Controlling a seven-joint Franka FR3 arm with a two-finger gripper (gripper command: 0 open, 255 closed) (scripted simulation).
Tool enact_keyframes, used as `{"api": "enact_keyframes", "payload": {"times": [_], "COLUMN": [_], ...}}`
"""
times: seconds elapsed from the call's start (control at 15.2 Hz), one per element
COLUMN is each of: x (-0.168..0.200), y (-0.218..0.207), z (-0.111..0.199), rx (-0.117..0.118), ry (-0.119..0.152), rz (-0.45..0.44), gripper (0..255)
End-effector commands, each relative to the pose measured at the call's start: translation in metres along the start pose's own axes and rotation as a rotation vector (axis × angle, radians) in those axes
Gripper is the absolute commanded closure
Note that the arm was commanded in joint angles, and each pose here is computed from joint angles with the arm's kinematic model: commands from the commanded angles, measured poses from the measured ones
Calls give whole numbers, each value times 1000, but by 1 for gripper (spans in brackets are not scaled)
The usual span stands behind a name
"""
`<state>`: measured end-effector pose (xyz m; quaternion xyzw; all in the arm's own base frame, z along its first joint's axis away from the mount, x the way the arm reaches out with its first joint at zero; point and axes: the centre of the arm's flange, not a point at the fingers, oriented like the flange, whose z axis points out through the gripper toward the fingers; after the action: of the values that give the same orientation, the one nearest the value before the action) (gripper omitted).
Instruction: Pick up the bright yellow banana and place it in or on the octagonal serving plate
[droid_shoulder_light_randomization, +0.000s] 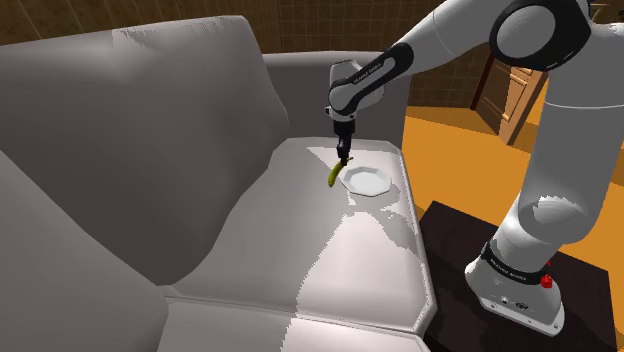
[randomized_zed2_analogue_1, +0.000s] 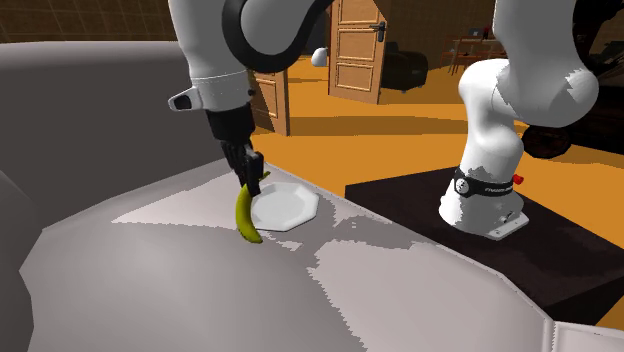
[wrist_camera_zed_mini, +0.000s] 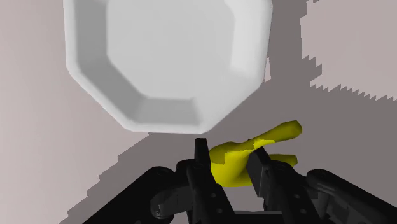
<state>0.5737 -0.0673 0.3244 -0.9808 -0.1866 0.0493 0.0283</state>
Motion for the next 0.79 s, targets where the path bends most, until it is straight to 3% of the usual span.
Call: {"api": "enact_keyframes", "payload": {"times": [0.0,0.46,0.73], "x": [-22,-96,-94], "y": [13,68,69], "z": [1,-1,20], "rx": [0,0,0], "ry": [0,0,0], "rz": [-2,-2,-2], "gripper": [255,255,255]}}
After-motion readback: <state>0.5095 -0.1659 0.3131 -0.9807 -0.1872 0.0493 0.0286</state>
